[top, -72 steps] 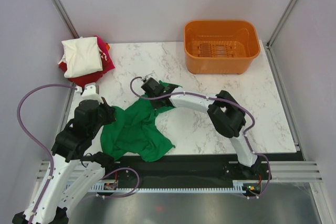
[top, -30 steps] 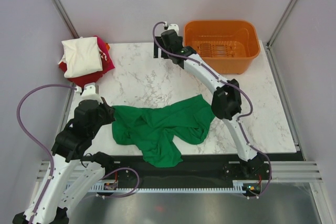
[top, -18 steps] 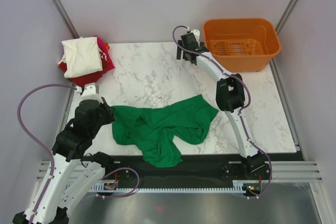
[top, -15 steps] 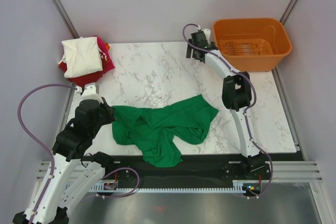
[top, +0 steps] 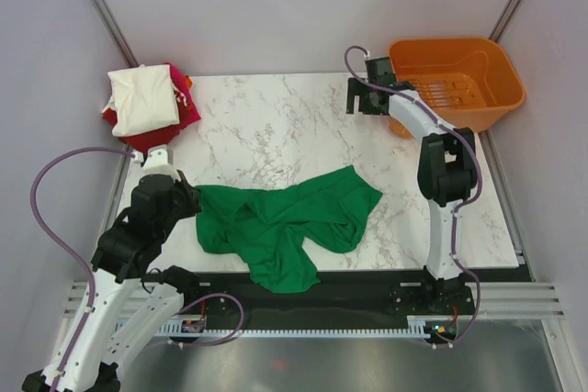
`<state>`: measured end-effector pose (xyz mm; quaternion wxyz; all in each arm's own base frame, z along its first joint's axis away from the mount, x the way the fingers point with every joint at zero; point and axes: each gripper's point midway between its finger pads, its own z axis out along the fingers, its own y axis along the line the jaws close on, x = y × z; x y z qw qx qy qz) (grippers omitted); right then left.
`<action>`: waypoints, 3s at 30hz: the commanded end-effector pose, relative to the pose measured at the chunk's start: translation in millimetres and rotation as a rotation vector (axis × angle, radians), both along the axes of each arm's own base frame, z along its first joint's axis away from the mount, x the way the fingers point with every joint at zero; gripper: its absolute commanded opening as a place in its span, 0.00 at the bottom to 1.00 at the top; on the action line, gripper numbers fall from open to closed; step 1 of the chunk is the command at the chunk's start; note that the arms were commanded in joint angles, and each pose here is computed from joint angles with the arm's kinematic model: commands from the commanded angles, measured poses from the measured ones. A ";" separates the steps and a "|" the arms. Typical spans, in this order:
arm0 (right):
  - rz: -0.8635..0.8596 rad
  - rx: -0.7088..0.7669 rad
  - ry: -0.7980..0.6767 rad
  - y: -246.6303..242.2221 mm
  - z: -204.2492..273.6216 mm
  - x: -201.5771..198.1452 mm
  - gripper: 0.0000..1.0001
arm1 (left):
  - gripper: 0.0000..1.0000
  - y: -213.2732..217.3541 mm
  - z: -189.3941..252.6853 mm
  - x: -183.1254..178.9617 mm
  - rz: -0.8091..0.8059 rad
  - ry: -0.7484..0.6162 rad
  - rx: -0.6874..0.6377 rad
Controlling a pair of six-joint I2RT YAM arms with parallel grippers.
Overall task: Fold and stack the t-shirts
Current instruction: Flatten the tshirt out
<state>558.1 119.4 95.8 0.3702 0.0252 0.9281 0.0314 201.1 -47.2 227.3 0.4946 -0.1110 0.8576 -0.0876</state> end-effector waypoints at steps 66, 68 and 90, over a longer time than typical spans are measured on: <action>0.346 0.215 -0.125 70.3 107.1 -178.5 0.00 | 0.02 3.8 86.3 8.5 -0.029 -0.198 0.022; 0.352 0.252 -0.217 67.9 154.8 -189.0 0.00 | 0.02 4.2 125.2 4.7 -0.043 -0.282 0.006; 0.583 0.495 -1.158 -23.6 460.9 -494.4 0.00 | 0.02 -32.5 393.0 -178.7 -0.676 -1.089 -0.022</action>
